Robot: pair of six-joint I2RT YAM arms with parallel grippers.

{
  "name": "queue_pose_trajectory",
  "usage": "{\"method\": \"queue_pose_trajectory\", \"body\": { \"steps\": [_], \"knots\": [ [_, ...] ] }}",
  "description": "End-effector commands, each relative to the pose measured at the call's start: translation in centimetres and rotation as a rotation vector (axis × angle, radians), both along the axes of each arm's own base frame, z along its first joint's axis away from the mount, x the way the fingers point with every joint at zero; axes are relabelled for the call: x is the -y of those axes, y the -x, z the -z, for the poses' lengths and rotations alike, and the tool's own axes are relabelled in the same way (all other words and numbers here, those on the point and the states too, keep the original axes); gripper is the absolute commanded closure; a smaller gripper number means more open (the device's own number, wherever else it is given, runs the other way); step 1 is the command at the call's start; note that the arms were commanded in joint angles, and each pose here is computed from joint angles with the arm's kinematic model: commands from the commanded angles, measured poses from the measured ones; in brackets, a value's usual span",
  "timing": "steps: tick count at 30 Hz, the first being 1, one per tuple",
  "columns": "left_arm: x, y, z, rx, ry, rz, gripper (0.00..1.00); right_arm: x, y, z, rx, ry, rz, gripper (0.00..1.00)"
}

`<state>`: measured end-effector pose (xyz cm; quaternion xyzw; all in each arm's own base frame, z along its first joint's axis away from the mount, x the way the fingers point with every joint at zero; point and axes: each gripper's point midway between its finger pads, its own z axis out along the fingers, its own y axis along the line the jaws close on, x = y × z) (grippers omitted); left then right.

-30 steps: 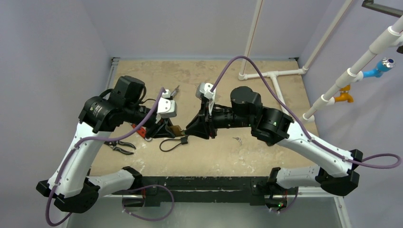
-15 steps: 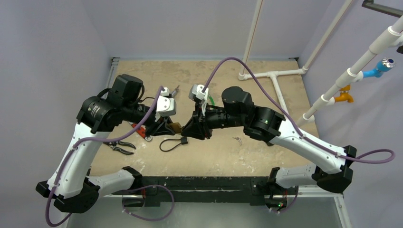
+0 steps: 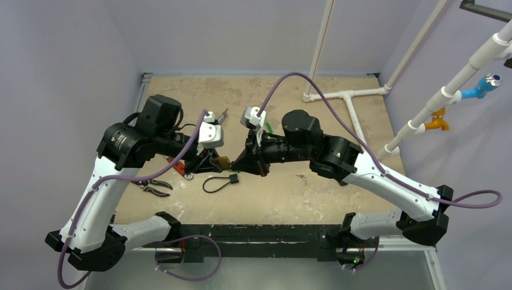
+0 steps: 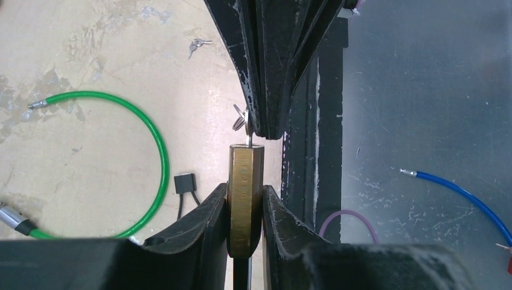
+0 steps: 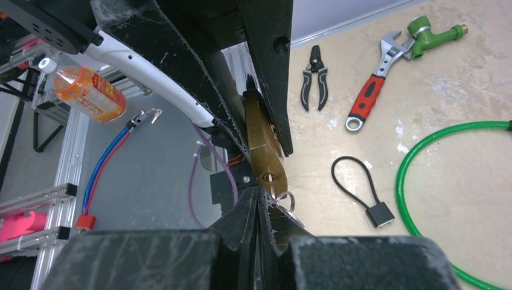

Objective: Unlock with the key
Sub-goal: Unlock the lock.

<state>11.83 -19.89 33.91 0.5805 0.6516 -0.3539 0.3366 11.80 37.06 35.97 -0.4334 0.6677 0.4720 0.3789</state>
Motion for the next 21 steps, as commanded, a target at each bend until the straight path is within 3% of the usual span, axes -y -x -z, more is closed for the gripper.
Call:
{"method": "queue_pose_trajectory", "body": {
  "steps": [1,4,7,12,18,21],
  "knots": [
    [0.5,1.0,-3.1,0.074,0.103,0.053,1.0,1.2,-0.5,-2.8,0.051,-0.064,0.047,0.94],
    [0.4,1.1,-3.0,0.075,0.098,0.054,1.0,1.8,-0.7,-3.3,0.067,-0.058,0.06,0.65],
    [0.3,1.3,-3.0,0.08,0.096,0.058,1.0,2.3,-0.9,-4.1,0.085,-0.067,0.073,0.53],
    [0.3,1.4,-3.3,0.083,0.106,0.058,1.0,2.2,-1.6,-3.7,0.072,-0.063,0.089,0.54],
    [0.3,1.5,-3.7,0.085,0.115,0.057,1.0,1.7,-1.6,-3.5,0.054,-0.077,0.072,0.63],
    [0.4,1.4,-3.8,0.083,0.118,0.052,1.0,1.3,-0.9,-3.8,0.043,-0.094,0.027,0.61]
  ]
}}
